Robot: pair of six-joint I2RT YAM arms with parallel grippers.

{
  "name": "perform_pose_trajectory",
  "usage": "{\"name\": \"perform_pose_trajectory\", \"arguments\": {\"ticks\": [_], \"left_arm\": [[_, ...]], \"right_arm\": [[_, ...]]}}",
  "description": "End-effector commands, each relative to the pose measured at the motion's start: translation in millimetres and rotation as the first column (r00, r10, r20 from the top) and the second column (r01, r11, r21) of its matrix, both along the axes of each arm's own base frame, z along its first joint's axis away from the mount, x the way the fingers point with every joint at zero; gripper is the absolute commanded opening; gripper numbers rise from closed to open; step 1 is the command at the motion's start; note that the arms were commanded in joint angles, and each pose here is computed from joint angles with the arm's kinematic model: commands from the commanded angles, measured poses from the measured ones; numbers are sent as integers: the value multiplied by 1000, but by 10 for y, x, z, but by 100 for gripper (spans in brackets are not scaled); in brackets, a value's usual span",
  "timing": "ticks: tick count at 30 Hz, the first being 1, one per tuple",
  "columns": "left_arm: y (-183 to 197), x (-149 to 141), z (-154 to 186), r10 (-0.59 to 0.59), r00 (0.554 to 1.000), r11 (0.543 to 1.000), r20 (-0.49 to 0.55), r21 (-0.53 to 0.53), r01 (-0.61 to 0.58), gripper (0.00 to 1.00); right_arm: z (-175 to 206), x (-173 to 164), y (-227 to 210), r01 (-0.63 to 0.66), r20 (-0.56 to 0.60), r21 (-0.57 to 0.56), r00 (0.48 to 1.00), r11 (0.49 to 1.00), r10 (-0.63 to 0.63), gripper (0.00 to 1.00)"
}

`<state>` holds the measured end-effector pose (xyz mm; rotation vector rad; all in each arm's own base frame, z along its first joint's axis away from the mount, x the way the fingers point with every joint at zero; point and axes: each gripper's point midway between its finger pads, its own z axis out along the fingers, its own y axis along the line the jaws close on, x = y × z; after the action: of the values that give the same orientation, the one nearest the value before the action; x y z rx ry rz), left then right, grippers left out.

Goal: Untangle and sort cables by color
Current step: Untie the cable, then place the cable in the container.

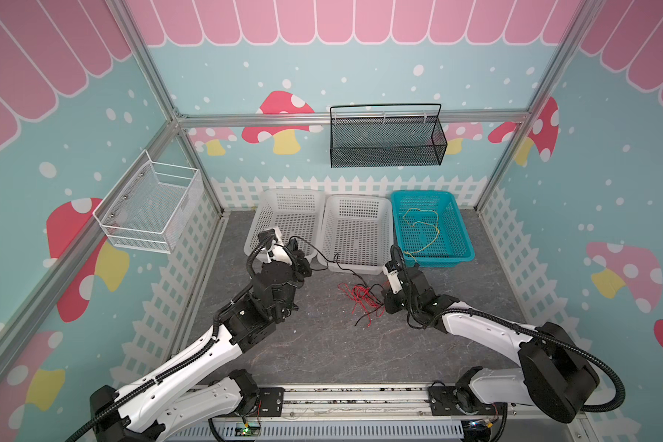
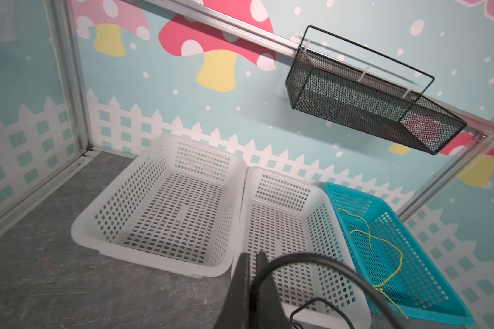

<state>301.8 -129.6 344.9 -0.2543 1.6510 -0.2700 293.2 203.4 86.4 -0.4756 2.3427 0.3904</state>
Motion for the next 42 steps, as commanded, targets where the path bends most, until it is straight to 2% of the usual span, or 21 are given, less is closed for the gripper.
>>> {"name": "perform_pose_trajectory", "arguments": {"ticks": [1, 6, 11, 14, 19, 28, 34, 39, 42], "left_arm": [[113, -52, -95, 21, 999, 999, -26, 39, -20, 0], [66, -67, -132, -15, 1000, 999, -17, 39, 16, 0], [-100, -68, -130, -107, 994, 994, -1, 33, 107, 0], [-194, -60, -121, -151, 988, 988, 1, 35, 151, 0], [-404, -67, -67, -255, 967, 966, 11, 39, 254, 0], [-516, -104, 141, -319, 947, 948, 48, 8, 319, 0], [-541, -125, 191, -338, 940, 941, 57, -3, 338, 0], [-544, -133, 173, -342, 938, 939, 51, -2, 343, 0], [-529, -135, 155, -337, 940, 941, 47, 1, 337, 0]], "right_arm": [[37, -47, -98, 11, -5, -38, 1000, 999, -11, 1], [245, -49, -61, -39, 26, -44, 999, 998, 40, 11], [641, -119, 79, -147, 114, 22, 983, 989, 144, 36], [873, -142, 159, -199, 160, 51, 969, 979, 189, 44], [1172, -157, 350, -303, 239, 99, 932, 948, 273, 49], [1354, -95, 699, -444, 330, 157, 866, 882, 376, 64], [1554, -48, 972, -528, 393, 175, 811, 831, 433, 65], [1759, 86, 1053, -518, 440, 160, 800, 840, 409, 65], [1913, 80, 1104, -546, 474, 155, 772, 823, 423, 65]]}}
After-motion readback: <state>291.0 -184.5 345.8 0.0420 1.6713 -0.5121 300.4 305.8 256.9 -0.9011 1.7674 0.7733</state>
